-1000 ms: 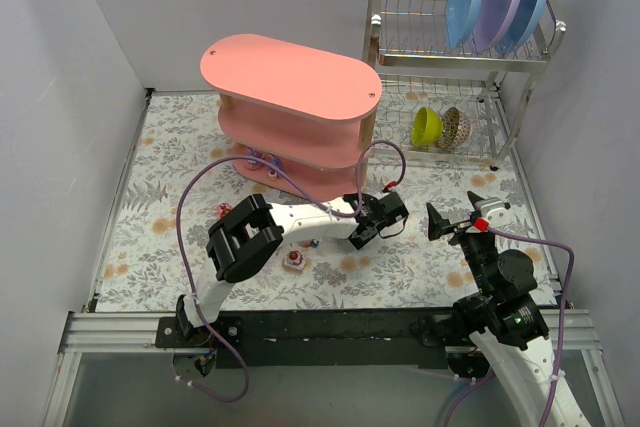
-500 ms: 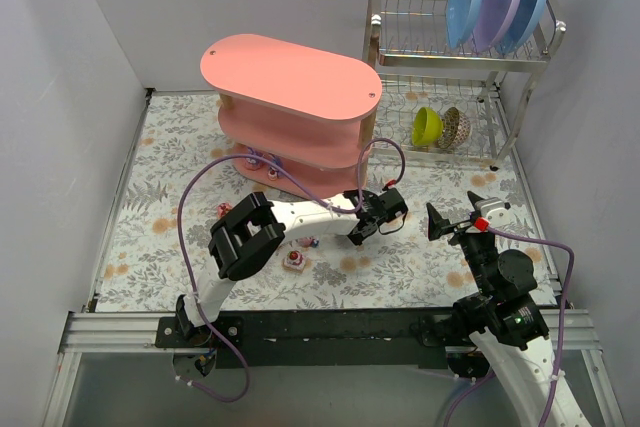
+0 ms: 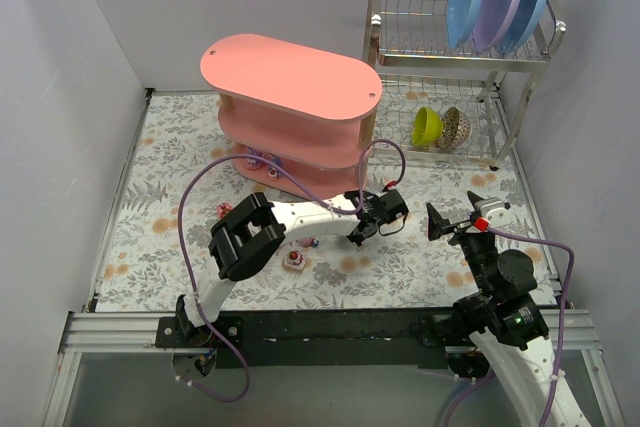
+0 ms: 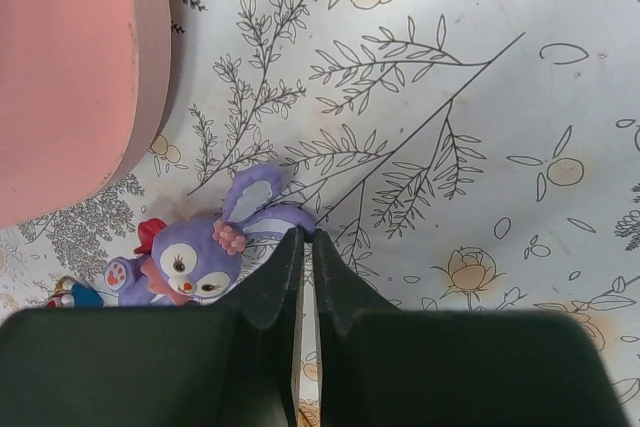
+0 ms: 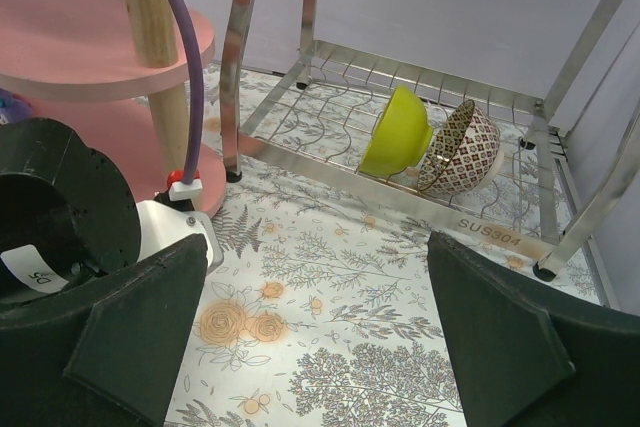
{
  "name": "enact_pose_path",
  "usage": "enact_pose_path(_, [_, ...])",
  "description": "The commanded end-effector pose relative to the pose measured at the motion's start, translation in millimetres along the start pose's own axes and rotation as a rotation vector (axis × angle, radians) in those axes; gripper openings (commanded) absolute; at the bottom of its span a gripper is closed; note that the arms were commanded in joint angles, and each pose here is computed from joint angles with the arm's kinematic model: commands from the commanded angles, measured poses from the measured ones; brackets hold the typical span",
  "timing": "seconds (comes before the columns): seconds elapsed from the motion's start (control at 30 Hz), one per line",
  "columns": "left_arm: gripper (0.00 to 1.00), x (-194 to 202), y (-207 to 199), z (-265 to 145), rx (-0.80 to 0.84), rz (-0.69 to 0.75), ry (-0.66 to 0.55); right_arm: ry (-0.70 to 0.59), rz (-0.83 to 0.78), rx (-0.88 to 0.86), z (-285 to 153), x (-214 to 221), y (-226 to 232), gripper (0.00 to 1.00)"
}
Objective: Place and organize the plastic toys onto the shelf
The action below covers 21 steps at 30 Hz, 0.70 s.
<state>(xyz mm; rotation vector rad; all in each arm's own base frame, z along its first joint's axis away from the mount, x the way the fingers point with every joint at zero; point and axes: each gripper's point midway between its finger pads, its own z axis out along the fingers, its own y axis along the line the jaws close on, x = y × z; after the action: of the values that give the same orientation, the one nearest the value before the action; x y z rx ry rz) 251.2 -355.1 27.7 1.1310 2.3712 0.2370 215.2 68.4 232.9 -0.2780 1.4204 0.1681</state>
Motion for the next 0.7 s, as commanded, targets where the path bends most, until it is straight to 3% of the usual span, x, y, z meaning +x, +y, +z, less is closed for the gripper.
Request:
enact_pose_path(0.0, [0.00,-8,3,-18,0.030,-0.061,-0.032,-0.251,0.035,0.017,-26,-57,-8,0.98])
enact_pose_path(0.23, [0.00,-24,14,-51,0.076,-0.233,-0.142,-0.251,0.035,0.017,-26,-57,-8,0.98])
enact_pose_path(0.5, [0.00,-15,34,-67,0.147,-0.460,-0.202,-0.251,0.036,0.015,-26,-57,-8,0.98])
enact_pose_path(0.6, [0.00,-18,32,-75,0.194,-0.473,-0.240,-0.251,0.036,0.014,-26,-57,-7,0.98])
enact_pose_path(0.67, [0.06,-17,29,-72,0.204,-0.450,-0.230,-0.251,0.036,0.015,-26,-56,-7,0.98])
